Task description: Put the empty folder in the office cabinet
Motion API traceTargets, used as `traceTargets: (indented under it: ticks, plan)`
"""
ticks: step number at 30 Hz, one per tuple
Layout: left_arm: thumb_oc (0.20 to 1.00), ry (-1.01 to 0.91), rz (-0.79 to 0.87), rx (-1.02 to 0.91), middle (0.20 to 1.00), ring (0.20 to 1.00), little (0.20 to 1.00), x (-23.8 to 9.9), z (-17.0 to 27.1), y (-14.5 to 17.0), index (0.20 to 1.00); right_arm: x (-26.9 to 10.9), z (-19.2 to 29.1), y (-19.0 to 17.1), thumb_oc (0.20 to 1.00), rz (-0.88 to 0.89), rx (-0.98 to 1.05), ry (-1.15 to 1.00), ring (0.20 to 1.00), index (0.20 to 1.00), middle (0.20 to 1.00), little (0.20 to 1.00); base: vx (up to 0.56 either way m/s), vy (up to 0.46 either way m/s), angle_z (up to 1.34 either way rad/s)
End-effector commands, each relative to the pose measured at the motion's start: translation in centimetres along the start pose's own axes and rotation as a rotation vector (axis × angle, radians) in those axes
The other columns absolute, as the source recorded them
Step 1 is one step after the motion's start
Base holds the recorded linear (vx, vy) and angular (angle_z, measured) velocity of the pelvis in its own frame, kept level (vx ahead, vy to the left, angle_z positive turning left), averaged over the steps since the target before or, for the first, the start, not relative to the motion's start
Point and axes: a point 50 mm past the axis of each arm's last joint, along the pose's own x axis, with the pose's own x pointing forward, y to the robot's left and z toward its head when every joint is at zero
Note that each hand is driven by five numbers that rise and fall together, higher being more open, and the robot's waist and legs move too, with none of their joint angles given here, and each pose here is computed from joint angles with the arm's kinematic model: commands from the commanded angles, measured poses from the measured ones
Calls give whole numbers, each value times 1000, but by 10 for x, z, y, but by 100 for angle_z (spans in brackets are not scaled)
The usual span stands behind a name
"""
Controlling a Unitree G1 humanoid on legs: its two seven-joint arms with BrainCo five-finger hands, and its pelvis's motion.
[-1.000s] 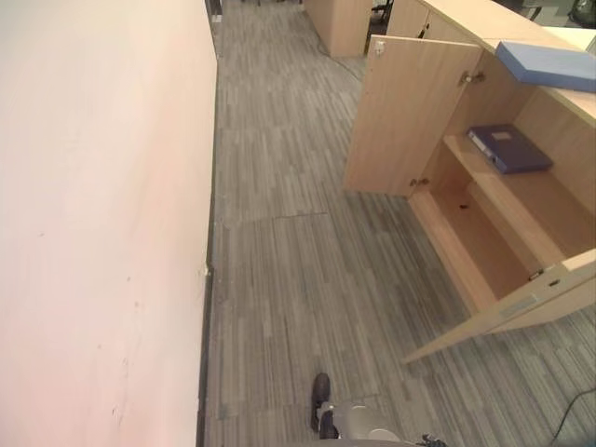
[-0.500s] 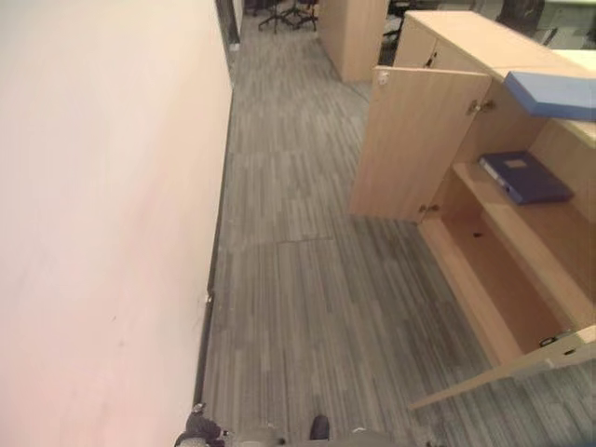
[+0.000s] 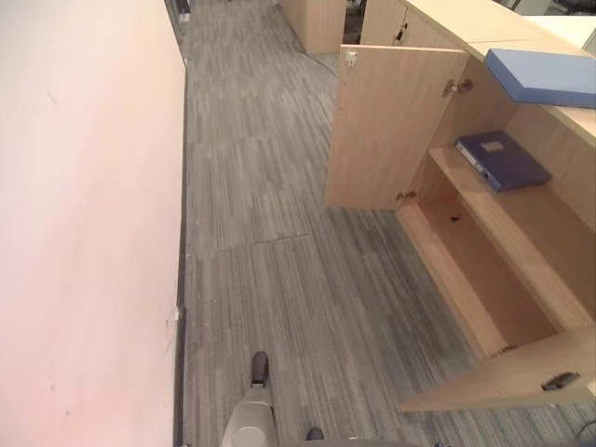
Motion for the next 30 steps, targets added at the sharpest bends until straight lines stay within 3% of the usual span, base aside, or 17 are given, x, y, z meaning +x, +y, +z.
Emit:
traceTargets:
  ticks: [1,5,14,22,28,30]
  plan:
    - [1000,28,1,-22,1000,1000,1000,-1,-8,0,1000,-3,-36,8,1000,38,22,117,1000,1000,1000,1000,309,243,-7]
    - [1000,-14,12,-40,1000,1000,1000,1,4,4,1000,-3,-37,10,1000,55,23,122,1000,1000,1000,1000,304,314,5]
    - [1000,-120,29,-12,1000,1000,1000,6,38,18,1000,0,8,-1,1000,24,-29,-45,1000,1000,1000,1000,214,325,-10]
    - [1000,-109,-21,39,1000,1000,1000,4,34,5,1000,-3,55,-9,1000,-14,-15,-206,1000,1000,1000,1000,170,-38,9]
    - [1000,-92,-9,29,1000,1000,1000,5,30,10,1000,-2,46,-8,1000,-11,50,-174,1000,1000,1000,1000,247,-101,17]
    - [1000,-86,-9,58,1000,1000,1000,5,28,10,1000,0,22,-3,1000,-4,74,-101,1000,1000,1000,1000,366,-142,12]
